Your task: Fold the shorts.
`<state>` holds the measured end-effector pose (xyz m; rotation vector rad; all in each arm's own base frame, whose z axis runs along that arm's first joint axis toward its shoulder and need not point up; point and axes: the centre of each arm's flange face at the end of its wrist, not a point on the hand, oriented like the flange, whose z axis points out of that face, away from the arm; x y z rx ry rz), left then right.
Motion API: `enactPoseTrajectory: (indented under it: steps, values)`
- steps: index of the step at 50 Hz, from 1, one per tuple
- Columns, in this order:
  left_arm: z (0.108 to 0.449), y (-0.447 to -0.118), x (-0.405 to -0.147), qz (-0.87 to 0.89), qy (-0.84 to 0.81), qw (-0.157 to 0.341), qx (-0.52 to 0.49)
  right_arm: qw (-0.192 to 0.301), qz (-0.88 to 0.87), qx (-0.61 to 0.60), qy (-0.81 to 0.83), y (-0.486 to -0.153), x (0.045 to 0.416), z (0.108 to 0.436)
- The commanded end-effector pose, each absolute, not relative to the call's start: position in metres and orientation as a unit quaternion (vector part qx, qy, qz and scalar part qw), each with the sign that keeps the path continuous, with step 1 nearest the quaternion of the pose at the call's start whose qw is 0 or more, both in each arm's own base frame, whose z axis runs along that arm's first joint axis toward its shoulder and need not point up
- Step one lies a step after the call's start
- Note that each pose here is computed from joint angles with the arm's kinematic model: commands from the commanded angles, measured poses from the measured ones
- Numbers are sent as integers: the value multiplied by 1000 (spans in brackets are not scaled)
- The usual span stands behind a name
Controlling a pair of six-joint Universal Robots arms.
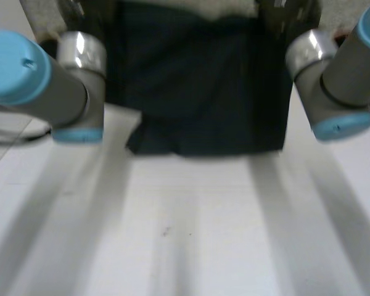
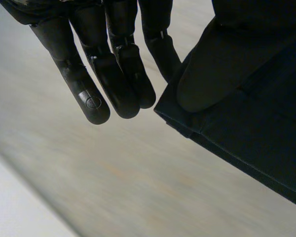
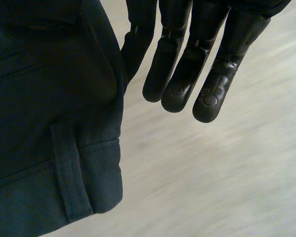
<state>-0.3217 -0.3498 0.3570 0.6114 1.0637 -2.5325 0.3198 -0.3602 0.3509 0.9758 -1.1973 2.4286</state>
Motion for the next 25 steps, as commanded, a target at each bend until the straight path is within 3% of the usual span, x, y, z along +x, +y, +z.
enactPoseTrajectory:
  steps: [1,5,12,19,23,25]
  values:
    - [424,-338,-316,-955,223,159,116,152,917,245,-275,-359,319,409]
    - [415,-332,-312,-952,249,130,123,140,902,269,-308,-357,324,392]
    - [349,-332,-311,-915,354,82,174,106,845,327,-409,-354,324,336]
    - [248,-318,-306,-818,508,66,262,66,761,384,-519,-341,319,258]
    - [184,-304,-299,-738,599,59,304,38,657,450,-604,-323,314,181]
    - [158,-292,-294,-694,642,61,320,30,622,466,-629,-315,310,160]
